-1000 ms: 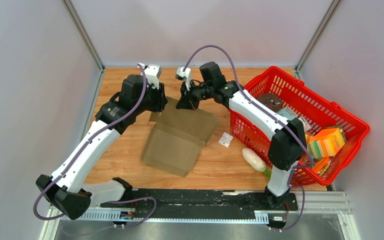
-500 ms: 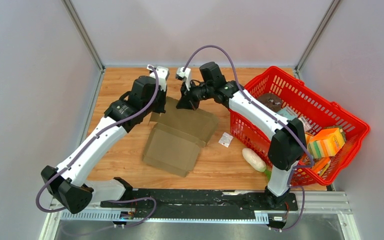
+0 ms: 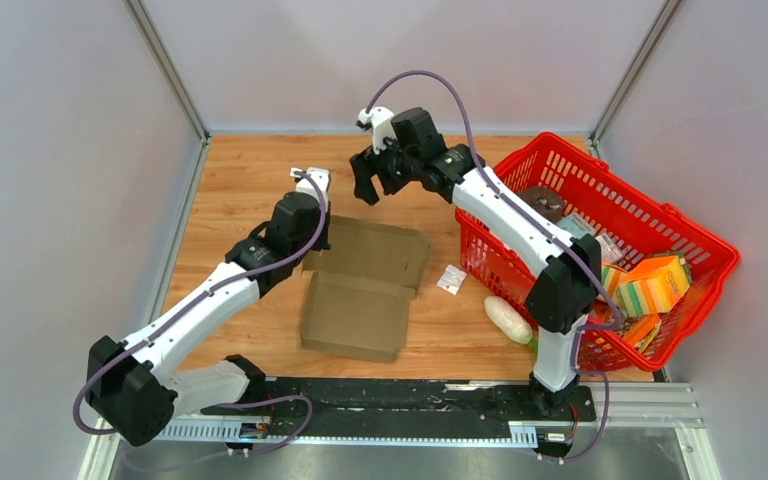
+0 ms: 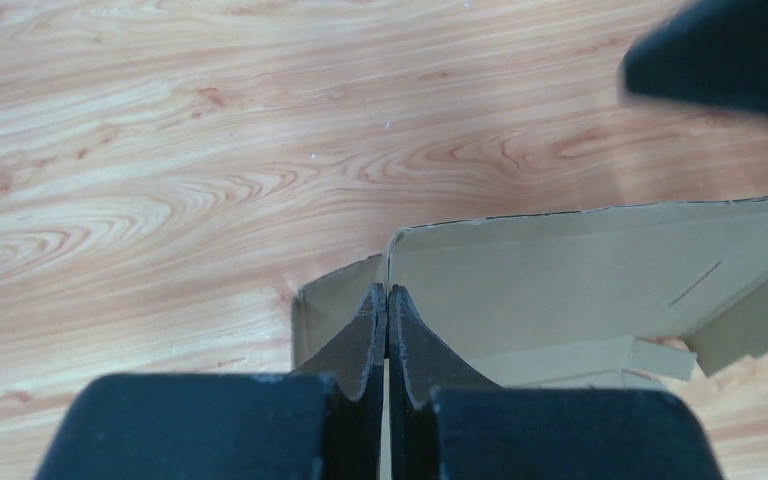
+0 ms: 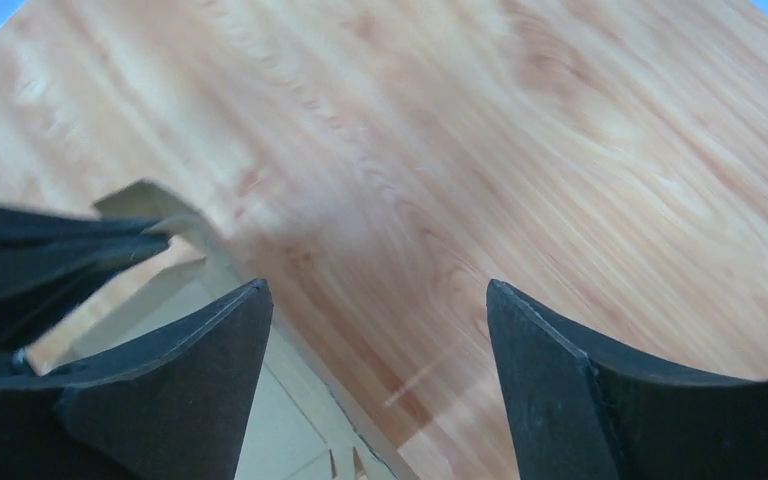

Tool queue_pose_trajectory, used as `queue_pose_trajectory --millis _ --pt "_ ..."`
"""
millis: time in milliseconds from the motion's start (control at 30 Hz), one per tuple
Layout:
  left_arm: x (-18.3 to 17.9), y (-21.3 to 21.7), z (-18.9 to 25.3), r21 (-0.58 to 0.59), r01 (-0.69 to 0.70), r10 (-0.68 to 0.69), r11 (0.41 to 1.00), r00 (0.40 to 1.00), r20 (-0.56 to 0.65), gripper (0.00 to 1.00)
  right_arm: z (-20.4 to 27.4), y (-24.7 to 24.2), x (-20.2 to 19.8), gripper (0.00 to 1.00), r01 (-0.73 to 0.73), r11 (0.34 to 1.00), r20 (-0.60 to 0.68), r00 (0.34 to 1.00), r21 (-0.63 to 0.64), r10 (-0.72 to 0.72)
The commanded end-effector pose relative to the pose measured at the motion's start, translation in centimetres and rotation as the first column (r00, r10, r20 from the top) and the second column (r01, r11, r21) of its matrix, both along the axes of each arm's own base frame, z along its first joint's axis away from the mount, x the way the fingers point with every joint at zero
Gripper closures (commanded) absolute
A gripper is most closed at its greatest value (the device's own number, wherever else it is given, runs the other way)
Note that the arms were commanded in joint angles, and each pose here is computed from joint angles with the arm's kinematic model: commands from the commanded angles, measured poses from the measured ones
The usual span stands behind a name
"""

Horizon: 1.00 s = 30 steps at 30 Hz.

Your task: Fold the paper box

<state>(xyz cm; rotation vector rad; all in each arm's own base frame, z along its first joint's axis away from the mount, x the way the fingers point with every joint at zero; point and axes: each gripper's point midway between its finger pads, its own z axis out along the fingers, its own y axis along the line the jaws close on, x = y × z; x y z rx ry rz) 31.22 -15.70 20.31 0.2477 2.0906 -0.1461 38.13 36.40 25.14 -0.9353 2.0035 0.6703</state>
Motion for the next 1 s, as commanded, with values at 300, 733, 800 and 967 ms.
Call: queue_pose_trajectory --millis 300,733,800,967 --pt "1.0 1.9 -0.5 -0.29 -0.171 0.245 0.941 0.939 0.241 1.0 0.3 -2.0 -3.2 0.14 0.759 0.623 -0.66 0.568 0.189 -0.491" --pt "-1.1 4.2 -1.0 -0.386 -0.2 0.324 0.901 0.9 0.29 1.0 -1.6 -0.9 -7.0 0.15 0.899 0.433 -0.609 0.376 0.058 -0.698" --pt "-1.4 4.4 -1.4 -0.388 -0.195 0.32 0.901 0.902 0.291 1.0 -1.9 -0.2 -7.5 0.17 0.903 0.425 -0.665 0.354 0.06 -0.658" --pt "-2.0 4.5 -1.8 -0.406 -0.178 0.313 0.896 0.903 0.295 1.0 -2.1 1.1 -7.6 0.2 0.949 0.309 -0.807 0.227 0.058 -0.545"
